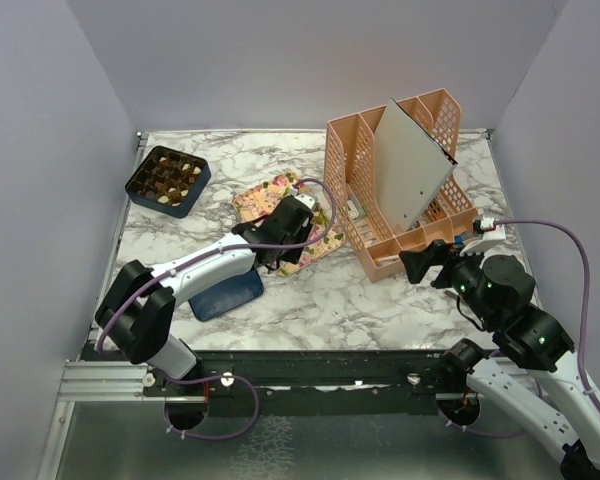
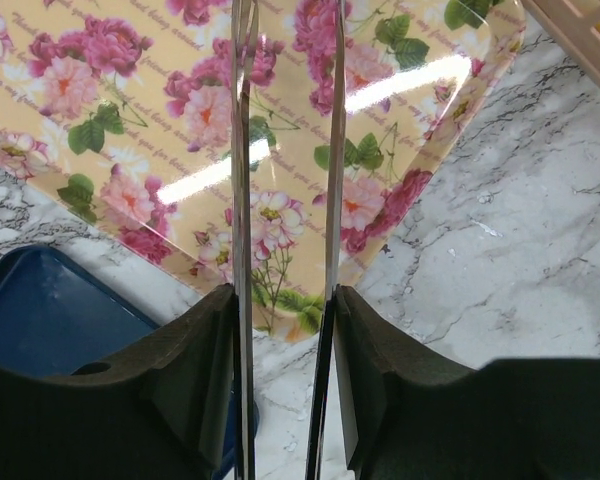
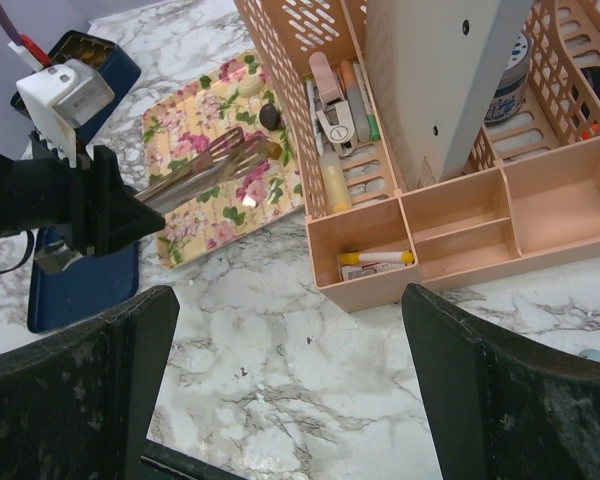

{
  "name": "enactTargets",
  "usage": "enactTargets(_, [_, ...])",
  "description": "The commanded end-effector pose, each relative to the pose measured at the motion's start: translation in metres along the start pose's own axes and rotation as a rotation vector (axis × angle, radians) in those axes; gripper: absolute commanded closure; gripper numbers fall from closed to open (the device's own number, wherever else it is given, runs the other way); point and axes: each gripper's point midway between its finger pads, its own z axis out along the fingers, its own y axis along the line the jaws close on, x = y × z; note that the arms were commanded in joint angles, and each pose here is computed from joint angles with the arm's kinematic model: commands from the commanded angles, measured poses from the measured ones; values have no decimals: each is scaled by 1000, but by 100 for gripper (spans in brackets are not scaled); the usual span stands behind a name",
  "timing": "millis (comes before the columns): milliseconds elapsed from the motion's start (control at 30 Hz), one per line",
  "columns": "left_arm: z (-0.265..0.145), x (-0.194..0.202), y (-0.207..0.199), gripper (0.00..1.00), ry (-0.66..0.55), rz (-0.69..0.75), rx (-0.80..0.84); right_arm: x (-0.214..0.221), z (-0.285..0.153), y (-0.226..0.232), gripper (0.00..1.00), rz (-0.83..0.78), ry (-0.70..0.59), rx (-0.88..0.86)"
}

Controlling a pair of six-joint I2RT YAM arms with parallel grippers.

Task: Pack the chocolate
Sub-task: Pick up the fake chocolate from the plate.

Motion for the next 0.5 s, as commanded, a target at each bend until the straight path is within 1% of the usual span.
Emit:
enactTargets(0, [5, -15, -2, 53, -51, 24, -36, -2, -1, 1, 1, -6, -13, -8])
enactTargets(167, [9, -17, -8, 51, -52, 45, -37, -2, -1, 0, 1, -6, -13, -6])
enactTargets(467, [15, -19, -19, 52, -51, 64, -23, -3, -2, 0, 1, -5, -17, -5])
